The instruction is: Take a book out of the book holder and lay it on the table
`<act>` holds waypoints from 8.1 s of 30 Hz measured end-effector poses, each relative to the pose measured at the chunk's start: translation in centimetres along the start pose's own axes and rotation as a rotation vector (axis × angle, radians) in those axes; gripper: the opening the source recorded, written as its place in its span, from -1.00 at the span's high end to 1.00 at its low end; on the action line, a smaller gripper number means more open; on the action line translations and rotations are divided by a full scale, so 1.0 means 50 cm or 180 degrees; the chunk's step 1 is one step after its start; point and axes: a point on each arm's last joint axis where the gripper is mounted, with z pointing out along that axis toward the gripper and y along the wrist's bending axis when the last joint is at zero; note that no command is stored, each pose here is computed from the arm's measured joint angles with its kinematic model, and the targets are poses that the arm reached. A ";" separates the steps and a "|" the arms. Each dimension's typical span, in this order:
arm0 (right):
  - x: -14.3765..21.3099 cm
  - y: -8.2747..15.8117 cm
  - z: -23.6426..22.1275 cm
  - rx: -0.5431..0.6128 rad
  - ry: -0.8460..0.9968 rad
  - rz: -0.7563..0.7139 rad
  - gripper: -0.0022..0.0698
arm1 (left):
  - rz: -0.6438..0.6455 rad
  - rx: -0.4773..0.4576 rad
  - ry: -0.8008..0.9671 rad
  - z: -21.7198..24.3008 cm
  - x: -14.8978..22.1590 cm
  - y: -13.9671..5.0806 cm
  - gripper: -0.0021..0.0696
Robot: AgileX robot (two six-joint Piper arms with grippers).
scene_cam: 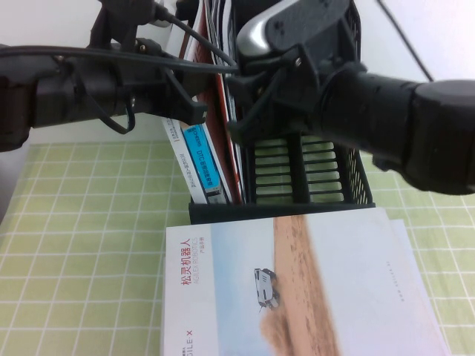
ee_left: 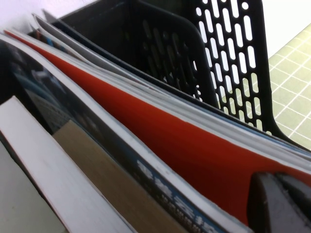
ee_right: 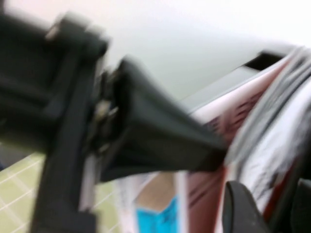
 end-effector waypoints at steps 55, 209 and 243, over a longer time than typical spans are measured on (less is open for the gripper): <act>0.102 -0.020 0.148 0.0268 0.0502 0.0015 0.27 | -0.0016 -0.0024 -0.0002 0.000 0.000 0.001 0.95; 0.022 0.128 -0.414 -0.0373 0.1654 -0.0324 0.77 | -0.0814 -0.0442 -0.0370 -0.554 0.200 -0.318 0.95; 0.202 0.073 -0.365 0.0695 0.0541 -0.0660 0.94 | -0.1372 -0.1308 -0.0207 -0.466 0.395 -0.251 0.95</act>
